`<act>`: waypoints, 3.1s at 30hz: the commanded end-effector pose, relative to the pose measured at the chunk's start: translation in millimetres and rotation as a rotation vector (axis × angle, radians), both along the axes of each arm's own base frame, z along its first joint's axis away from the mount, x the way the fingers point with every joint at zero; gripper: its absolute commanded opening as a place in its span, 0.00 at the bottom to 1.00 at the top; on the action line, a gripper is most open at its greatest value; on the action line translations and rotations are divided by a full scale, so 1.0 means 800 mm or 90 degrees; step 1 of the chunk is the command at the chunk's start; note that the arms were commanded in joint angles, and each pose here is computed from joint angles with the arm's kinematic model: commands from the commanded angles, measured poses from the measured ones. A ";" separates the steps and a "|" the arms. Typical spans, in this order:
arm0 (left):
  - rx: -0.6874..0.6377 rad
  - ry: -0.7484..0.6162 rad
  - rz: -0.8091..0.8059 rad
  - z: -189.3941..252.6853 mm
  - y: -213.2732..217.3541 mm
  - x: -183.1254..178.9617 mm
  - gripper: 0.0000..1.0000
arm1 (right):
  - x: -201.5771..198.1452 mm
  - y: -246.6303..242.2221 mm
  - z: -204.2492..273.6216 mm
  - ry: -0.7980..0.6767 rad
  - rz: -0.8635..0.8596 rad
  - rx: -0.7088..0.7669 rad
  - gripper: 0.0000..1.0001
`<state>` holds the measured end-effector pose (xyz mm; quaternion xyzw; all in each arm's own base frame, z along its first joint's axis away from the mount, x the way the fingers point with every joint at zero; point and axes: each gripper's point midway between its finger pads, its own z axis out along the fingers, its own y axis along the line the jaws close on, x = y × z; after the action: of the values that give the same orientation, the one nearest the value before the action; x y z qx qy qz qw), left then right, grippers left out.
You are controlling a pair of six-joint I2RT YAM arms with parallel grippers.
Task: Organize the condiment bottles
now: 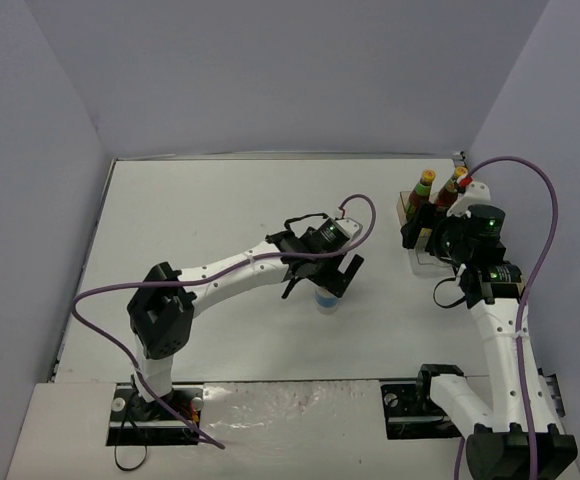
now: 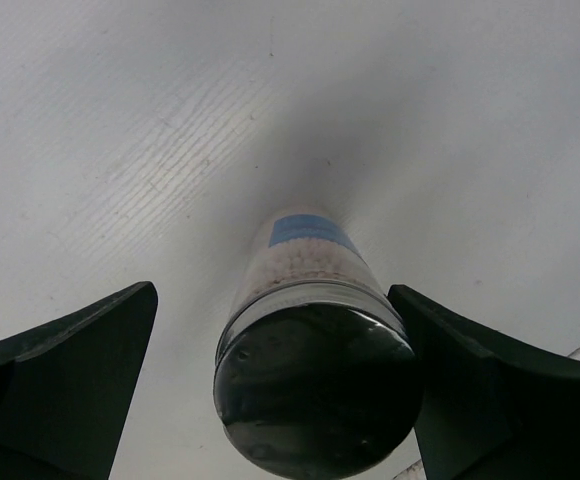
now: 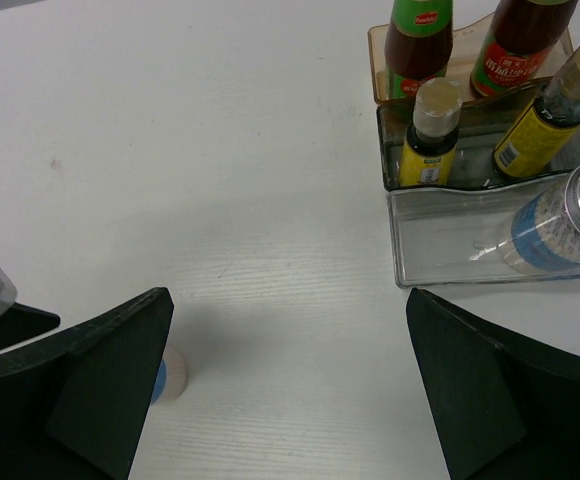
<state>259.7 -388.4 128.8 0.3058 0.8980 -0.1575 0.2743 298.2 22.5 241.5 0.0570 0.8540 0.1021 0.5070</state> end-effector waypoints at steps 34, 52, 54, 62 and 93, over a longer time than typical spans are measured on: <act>-0.082 -0.245 0.516 0.135 0.419 0.002 0.97 | -0.057 0.251 -0.088 0.136 0.378 -0.151 1.00; -0.026 -0.269 0.556 0.100 0.461 0.000 0.97 | -0.066 0.244 -0.171 0.233 0.338 -0.219 0.59; -0.024 -0.271 0.557 0.101 0.463 0.000 0.97 | -0.064 0.240 -0.172 0.232 0.323 -0.220 0.49; -0.023 -0.274 0.556 0.101 0.464 0.002 0.97 | -0.028 0.193 -0.127 0.175 0.193 -0.175 0.00; -0.031 -0.271 0.546 0.101 0.460 0.003 0.97 | 0.055 -0.083 0.009 0.061 -0.180 -0.026 0.00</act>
<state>250.2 -19.2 189.9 -0.0710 0.8813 0.0229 0.4667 315.3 -46.9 188.7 0.1812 0.9038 -0.0189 0.3872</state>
